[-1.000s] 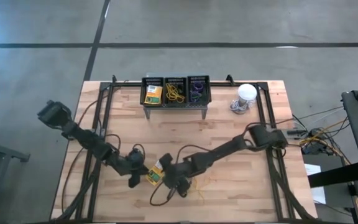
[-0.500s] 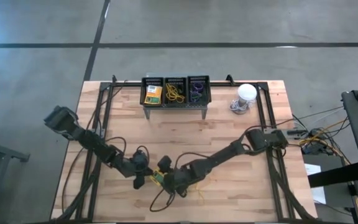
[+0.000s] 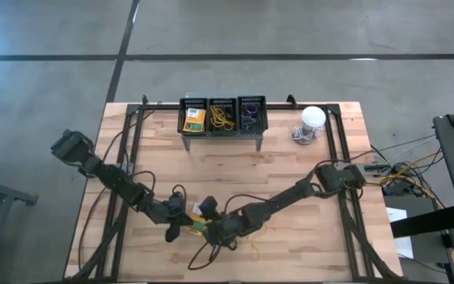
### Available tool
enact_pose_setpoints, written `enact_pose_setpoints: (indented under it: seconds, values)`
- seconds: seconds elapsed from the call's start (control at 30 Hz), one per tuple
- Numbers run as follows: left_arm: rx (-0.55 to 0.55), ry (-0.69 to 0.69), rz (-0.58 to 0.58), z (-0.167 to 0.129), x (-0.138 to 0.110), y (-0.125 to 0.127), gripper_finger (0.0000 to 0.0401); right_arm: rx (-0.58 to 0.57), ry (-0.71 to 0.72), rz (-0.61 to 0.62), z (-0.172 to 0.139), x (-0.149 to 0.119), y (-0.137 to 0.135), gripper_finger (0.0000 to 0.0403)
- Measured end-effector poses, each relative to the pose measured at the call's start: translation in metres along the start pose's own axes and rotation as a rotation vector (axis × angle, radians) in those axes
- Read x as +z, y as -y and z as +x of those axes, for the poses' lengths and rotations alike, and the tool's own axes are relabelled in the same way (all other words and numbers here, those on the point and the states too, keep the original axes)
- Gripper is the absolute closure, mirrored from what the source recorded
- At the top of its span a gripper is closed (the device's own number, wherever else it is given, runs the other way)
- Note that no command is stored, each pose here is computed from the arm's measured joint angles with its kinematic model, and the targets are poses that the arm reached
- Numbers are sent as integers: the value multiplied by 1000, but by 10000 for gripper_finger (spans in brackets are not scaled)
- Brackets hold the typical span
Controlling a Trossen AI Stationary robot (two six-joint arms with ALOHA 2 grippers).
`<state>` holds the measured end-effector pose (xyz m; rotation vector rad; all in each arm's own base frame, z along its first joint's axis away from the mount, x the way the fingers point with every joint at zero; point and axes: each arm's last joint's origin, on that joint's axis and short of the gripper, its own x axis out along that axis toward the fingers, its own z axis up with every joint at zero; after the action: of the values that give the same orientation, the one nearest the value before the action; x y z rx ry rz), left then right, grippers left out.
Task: Pick & Place Office Desk Supplies
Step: Put the crayon box into the left black bin
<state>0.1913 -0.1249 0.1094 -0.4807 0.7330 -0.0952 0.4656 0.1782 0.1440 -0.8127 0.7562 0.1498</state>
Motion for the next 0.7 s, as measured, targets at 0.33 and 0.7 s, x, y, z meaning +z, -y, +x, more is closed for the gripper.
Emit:
enact_pose_setpoints:
  seconds: [0.33,0.7]
  values:
    - [128,-88,-54,-12,7,2,370,120,-13,8,-8,0,3,185]
    - [297,-161,-80,-16,-5,-14,397,172,-4,-73,9,-8,-3,104]
